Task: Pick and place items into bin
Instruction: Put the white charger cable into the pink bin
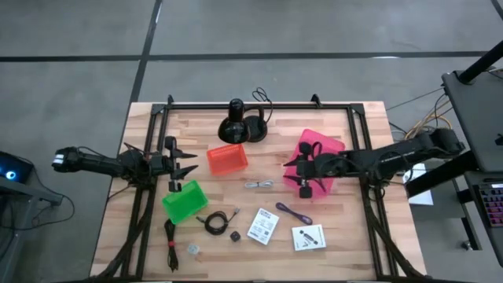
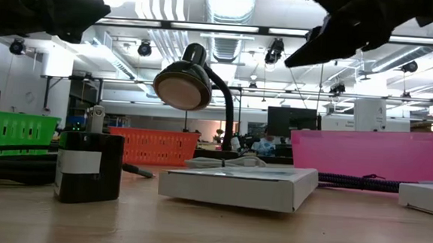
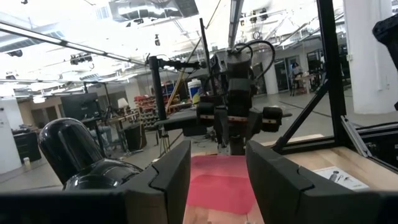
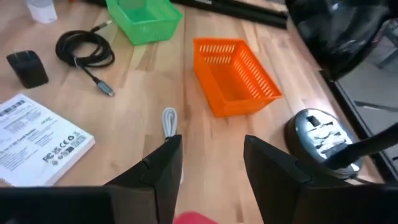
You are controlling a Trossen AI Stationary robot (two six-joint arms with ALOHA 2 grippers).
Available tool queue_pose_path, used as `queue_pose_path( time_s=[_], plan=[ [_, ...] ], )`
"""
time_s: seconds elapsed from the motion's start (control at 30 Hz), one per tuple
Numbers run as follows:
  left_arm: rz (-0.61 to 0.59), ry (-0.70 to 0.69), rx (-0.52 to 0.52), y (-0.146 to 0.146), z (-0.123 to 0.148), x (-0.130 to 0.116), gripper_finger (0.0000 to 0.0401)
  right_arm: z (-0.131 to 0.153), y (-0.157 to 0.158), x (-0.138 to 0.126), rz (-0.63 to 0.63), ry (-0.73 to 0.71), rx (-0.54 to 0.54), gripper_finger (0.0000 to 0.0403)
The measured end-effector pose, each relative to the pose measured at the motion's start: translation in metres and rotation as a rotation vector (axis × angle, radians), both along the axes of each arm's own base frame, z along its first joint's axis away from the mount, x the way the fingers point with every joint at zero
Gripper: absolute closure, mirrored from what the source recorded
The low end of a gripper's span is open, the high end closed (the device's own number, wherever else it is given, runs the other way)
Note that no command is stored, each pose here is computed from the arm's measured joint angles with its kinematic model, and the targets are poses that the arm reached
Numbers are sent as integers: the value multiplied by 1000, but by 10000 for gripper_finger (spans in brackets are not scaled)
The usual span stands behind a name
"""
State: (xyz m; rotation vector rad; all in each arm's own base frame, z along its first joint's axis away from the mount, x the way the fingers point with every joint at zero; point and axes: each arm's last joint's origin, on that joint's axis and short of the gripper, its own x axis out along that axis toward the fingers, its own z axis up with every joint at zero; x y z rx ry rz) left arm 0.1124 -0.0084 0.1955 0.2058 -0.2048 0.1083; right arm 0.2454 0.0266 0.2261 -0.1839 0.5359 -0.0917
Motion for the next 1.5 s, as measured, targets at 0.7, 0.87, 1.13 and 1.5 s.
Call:
queue_pose_path(
  time_s=[0.7,0.87,1.13,1.5],
  plan=[
    [3,14,1,0,-1,1,261,-23,10,68,4,195,125,228],
    [3,14,2,0,-1,1,261,-33,5,83,-2,270,170,218],
    [3,15,1,0,-2,1,261,-52,-13,102,-93,442,184,204],
    [4,15,1,0,-1,1,261,-67,-16,120,-33,589,214,204]
  ],
)
